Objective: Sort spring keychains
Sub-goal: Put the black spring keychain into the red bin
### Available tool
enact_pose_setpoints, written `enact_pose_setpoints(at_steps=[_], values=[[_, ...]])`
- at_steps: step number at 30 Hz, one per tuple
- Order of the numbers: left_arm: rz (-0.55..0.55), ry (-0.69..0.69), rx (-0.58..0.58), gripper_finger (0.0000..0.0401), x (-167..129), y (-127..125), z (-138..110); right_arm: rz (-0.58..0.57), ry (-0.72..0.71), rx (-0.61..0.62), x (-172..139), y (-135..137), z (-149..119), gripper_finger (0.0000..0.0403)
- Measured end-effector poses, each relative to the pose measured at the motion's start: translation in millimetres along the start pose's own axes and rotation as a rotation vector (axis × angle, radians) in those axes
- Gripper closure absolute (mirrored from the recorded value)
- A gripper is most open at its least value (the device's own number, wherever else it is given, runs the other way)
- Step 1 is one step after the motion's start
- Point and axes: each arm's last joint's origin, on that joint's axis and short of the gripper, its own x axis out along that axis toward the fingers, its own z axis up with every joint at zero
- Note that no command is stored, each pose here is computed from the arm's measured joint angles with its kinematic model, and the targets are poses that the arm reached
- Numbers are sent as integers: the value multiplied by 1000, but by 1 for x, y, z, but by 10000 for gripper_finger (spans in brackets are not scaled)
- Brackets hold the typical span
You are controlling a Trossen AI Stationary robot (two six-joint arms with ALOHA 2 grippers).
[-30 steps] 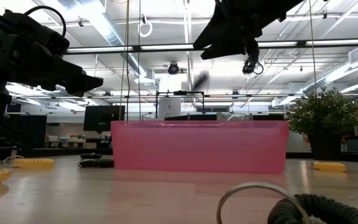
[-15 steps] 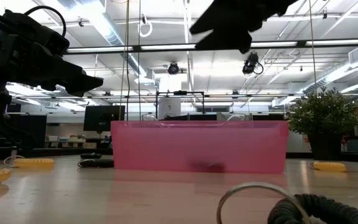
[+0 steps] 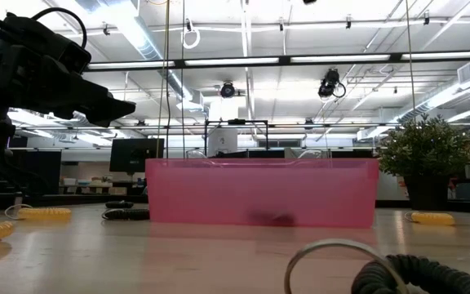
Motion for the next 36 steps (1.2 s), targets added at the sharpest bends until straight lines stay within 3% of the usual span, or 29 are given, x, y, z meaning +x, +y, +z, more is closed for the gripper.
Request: enact_pose_setpoints(at_steps=[12,22,29,36], values=[[0,0,0,64,0,0,0,112,-41,-30,-24,46,38,186],[0,0,0,64,0,0,0,100,60,-119,-2,75,58,185],[0,1,0,64,0,0,0,95,231,-161,25,89,45,185],[0,2,0,64,0,0,0,164,404,-122,46,102,8,185]])
